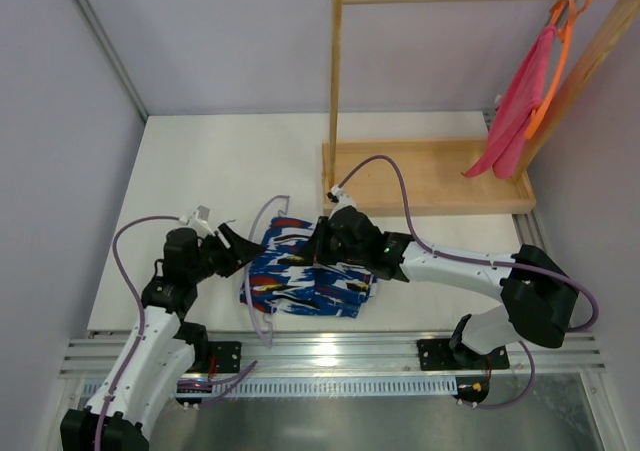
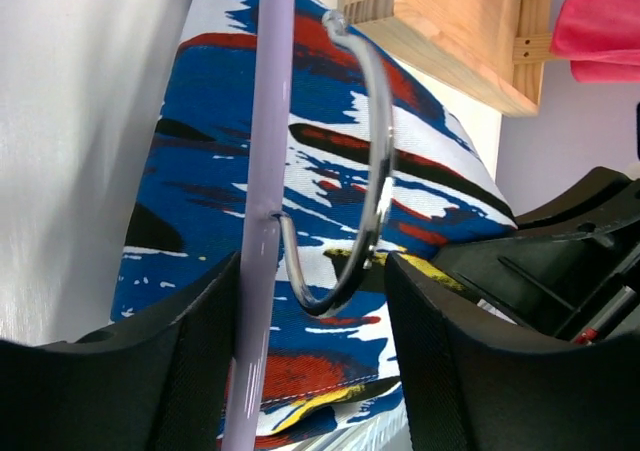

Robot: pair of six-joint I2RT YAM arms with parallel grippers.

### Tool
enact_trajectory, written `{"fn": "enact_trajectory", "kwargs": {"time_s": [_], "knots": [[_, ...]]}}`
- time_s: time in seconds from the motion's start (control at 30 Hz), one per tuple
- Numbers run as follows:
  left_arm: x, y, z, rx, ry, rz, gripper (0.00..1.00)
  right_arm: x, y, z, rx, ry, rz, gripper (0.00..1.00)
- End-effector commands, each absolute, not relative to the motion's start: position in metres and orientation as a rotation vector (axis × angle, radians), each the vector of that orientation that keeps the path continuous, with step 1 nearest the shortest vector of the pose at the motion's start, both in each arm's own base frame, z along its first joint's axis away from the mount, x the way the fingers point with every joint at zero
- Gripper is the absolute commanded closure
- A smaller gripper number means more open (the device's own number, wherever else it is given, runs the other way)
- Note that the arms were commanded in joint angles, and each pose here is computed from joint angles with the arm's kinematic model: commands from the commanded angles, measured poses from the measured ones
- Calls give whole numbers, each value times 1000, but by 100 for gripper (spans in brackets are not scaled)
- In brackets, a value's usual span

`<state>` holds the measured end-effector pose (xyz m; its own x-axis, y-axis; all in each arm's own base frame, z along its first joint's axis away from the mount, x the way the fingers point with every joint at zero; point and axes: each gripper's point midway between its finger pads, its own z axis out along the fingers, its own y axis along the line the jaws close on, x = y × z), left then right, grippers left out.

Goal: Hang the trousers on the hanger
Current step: Place trousers on hanger

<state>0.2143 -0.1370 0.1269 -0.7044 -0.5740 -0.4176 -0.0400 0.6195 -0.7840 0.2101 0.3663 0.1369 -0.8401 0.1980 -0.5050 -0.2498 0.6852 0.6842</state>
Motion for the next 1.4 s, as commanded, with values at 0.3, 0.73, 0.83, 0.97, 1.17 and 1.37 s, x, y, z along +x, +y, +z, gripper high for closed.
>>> {"fn": "enact_trajectory", "kwargs": {"time_s": [0.3,0.73,0.83,0.97,1.17,1.37], "knots": [[216,-128,115,-542,2246,-928,100,221,345,173,-128,2265,900,96],[211,-140,85,-411,2433,-774,100,202,200,105,117,2341,638,96],[214,-133,91,-410,2413,-711,100,192,199,90,137,2358,689,96],[215,-133,98,-386,2388,-690,100,181,207,79,135,2356,793,65],[212,-152,96,-278,2356,-767,100,174,196,84,200,2374,772,49],[208,-160,91,-249,2346,-829,100,167,161,71,370,2401,613,49]]}}
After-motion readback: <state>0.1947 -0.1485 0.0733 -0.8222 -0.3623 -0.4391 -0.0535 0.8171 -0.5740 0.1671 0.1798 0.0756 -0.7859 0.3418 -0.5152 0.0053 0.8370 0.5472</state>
